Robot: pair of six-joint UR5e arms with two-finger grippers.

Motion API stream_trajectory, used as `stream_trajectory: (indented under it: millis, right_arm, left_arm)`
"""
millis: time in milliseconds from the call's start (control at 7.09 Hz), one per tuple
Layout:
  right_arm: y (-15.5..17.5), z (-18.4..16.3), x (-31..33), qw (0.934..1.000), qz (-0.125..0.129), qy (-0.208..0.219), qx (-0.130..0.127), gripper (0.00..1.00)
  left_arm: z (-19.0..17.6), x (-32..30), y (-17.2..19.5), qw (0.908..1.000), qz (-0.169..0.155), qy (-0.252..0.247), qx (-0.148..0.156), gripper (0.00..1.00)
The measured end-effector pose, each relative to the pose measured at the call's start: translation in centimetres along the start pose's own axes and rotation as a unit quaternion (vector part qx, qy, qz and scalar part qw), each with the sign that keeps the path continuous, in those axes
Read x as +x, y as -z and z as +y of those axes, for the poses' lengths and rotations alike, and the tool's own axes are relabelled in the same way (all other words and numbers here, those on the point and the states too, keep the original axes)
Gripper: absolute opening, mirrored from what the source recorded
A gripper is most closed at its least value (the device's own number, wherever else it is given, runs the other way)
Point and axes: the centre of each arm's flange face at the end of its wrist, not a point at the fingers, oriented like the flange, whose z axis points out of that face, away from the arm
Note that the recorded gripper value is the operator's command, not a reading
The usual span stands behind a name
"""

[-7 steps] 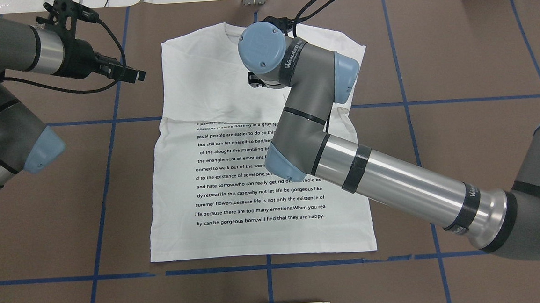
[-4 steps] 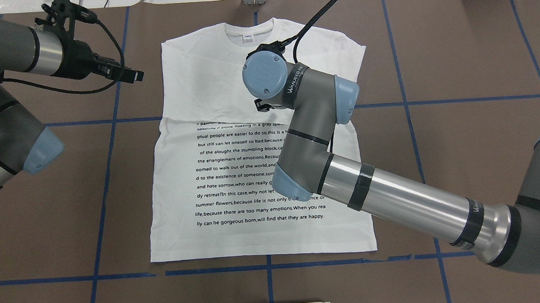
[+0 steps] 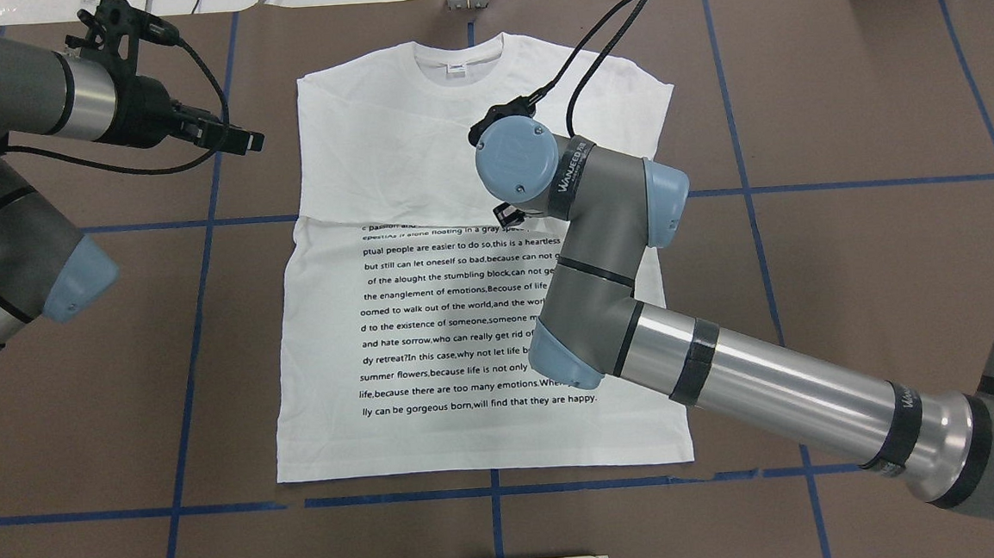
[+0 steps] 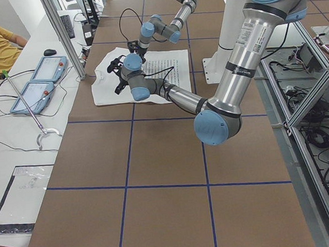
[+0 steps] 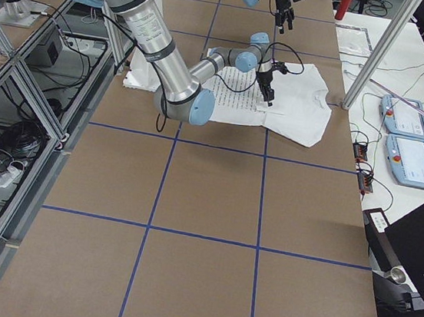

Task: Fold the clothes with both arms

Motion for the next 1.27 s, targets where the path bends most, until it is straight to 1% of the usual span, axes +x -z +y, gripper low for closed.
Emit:
stream_trajectory:
  millis: [141, 282, 565, 706, 988, 1129, 1270]
  right_arm:
    - [-0.1, 0.3, -0.1, 1.0000, 0.000, 0.002, -0.001, 0.05]
    - [-0.1, 0.3, -0.2, 1.0000, 0.000, 0.003, -0.001, 0.00]
    - [-0.3, 0.6, 0.0, 1.0000, 0.002, 0.003, -0.003, 0.00]
    - [-0.5, 1.3, 0.8, 1.0000, 0.005, 0.001, -0.002, 0.00]
    - [-0.2, 2.9, 4.2, 0.9999, 0.007, -0.006, 0.007, 0.00]
    - [-0.2, 3.3, 6.1, 0.9998, 0.011, -0.012, 0.010, 0.38]
    - [-0.4, 3.3, 7.5, 0.9997, 0.016, -0.018, 0.011, 0.54]
  left_arm:
    - [0.2, -0.1, 0.0, 1.0000, 0.000, 0.000, -0.001, 1.00]
    - [0.3, -0.1, 0.0, 1.0000, 0.000, 0.000, -0.001, 1.00]
    - [0.4, -0.2, 0.0, 1.0000, 0.000, 0.000, -0.001, 1.00]
    - [0.4, -0.1, 0.0, 1.0000, 0.000, 0.000, -0.002, 1.00]
    - [0.4, 0.0, 0.0, 0.9999, 0.001, 0.012, -0.001, 1.00]
    - [0.4, 0.1, -0.1, 0.9999, 0.002, 0.016, -0.002, 1.00]
    - [0.4, 0.2, -0.1, 0.9998, 0.002, 0.018, -0.002, 1.00]
